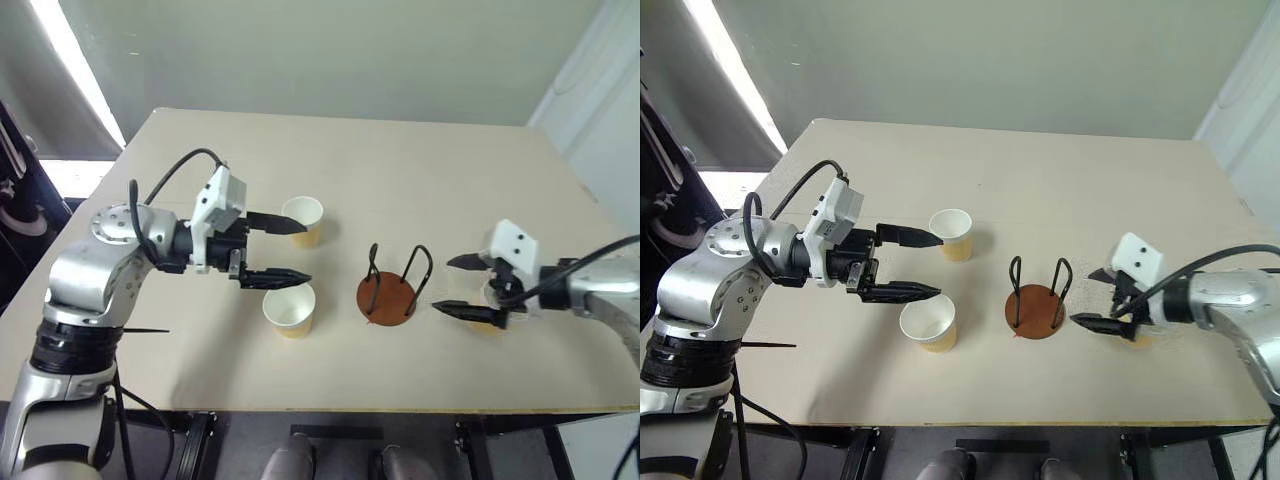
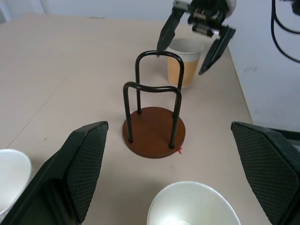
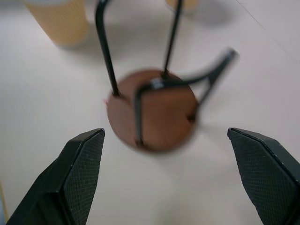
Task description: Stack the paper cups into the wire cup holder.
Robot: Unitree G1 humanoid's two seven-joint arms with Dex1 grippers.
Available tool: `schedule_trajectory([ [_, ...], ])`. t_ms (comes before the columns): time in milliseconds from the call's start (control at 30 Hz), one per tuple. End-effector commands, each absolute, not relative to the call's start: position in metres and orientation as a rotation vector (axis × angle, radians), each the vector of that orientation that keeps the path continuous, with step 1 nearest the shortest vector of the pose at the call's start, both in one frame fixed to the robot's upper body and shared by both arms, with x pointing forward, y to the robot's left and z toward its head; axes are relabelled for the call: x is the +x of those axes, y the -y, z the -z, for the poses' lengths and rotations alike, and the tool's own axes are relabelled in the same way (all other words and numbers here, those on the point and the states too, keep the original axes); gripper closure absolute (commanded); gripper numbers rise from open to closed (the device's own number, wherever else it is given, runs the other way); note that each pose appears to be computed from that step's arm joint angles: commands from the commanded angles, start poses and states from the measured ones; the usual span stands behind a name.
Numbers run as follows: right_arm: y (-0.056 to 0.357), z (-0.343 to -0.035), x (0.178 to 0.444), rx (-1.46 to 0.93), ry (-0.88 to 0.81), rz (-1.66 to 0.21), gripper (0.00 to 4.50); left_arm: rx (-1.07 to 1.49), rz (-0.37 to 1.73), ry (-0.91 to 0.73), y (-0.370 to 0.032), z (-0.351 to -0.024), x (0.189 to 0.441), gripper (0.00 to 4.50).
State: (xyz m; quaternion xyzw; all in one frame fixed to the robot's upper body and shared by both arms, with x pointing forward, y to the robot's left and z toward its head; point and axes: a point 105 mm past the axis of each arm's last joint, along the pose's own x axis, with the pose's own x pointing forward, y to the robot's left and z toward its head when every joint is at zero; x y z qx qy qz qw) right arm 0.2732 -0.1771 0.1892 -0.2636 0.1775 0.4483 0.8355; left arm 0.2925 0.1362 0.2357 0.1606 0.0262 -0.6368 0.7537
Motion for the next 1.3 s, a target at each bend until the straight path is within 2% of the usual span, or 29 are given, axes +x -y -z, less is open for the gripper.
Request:
schedule_trajectory([
  [33,0.195,-0.21,0.268,-0.671,-0.354,-0.882,0.22,0.375,1.419,-0.017,-0.132,-0.244,0.289,0.0],
  [200,0.212,-0.221,0.26,-0.737,-0.39,-0.847,0.22,0.38,1.432,-0.015,-0.13,-0.244,0.291,0.0],
  [533,0.223,-0.207,0.247,-0.79,-0.484,-0.879,0.22,0.386,1.437,-0.012,-0.131,-0.245,0.293,0.0],
  [867,0.249,-0.186,0.255,-0.867,-0.575,-0.84,0.22,0.392,1.426,-0.011,-0.132,-0.244,0.293,0.0],
  [1300,0.244,-0.17,0.262,-0.884,-0.589,-0.899,0.22,0.397,1.41,-0.009,-0.134,-0.245,0.293,0.0],
])
